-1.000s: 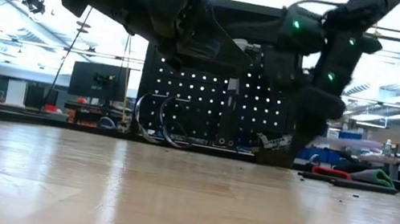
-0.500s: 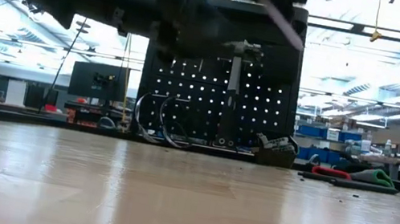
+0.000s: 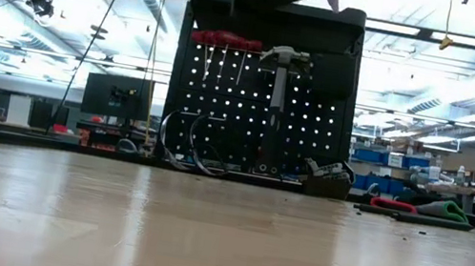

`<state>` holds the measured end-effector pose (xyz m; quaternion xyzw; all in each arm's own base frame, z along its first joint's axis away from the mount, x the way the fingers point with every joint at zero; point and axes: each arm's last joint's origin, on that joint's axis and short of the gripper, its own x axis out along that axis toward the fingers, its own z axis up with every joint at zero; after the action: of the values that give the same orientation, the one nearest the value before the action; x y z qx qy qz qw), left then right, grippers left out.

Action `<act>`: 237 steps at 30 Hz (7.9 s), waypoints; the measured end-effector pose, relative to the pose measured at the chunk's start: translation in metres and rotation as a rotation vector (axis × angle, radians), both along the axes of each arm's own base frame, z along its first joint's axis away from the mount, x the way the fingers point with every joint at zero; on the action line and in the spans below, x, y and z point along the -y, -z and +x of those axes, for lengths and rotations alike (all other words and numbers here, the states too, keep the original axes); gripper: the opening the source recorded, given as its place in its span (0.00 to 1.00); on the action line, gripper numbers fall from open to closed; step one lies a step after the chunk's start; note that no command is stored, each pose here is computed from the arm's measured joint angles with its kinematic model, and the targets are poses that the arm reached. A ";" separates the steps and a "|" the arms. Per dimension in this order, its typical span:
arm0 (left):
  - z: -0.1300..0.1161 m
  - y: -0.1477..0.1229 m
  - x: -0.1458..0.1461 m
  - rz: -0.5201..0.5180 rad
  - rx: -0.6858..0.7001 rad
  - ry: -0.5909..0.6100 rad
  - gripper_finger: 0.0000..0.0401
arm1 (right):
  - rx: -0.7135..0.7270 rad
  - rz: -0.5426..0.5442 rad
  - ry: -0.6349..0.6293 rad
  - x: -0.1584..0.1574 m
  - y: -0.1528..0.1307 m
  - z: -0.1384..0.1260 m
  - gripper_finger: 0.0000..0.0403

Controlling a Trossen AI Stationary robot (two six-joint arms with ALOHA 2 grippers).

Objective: Hang tools onto peg board
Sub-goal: Put the purple pen into the top basket of the peg board, then put the bottom black pen into the top basket of the peg board

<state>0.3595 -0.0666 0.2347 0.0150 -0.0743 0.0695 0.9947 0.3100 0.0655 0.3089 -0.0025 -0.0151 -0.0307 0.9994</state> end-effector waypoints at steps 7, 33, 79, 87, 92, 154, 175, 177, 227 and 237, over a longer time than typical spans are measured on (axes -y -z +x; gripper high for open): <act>0.021 -0.015 -0.013 0.054 -0.127 0.031 0.21 | 0.063 -0.078 0.048 -0.018 -0.009 -0.008 0.14; 0.027 -0.014 -0.031 0.017 -0.403 0.096 0.06 | -0.198 -0.034 0.180 -0.020 -0.001 -0.036 0.39; -0.015 -0.023 -0.034 0.076 -0.184 -0.026 0.54 | -0.289 -0.386 0.674 0.046 -0.037 -0.074 0.12; -0.020 -0.012 -0.050 -0.046 -0.140 -0.011 0.54 | -0.193 -0.803 0.658 0.082 -0.054 -0.066 0.12; -0.019 -0.008 -0.052 -0.042 -0.176 0.002 0.54 | -0.246 -0.928 0.720 0.115 -0.056 -0.069 0.12; -0.018 0.001 -0.064 0.094 -0.270 -0.147 0.52 | -0.674 0.322 0.492 -0.009 0.019 -0.138 0.49; 0.111 0.039 -0.105 -0.097 -0.686 0.271 0.43 | -1.128 0.448 0.600 -0.013 0.135 -0.187 0.34; 0.107 0.038 -0.098 -0.058 -0.673 0.261 0.43 | -1.152 0.450 0.614 -0.011 0.139 -0.189 0.34; -0.108 0.050 -0.011 -0.132 -0.436 0.073 0.43 | -1.708 0.236 0.162 0.106 0.158 -0.066 0.54; -0.108 0.051 -0.010 -0.179 -0.439 0.073 0.43 | -1.813 0.207 0.055 0.108 0.187 -0.058 0.35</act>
<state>0.2511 -0.0563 0.1842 -0.0610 0.1498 0.0350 0.9862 0.2525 -0.0429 0.1216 0.0635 0.7787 -0.0420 0.6227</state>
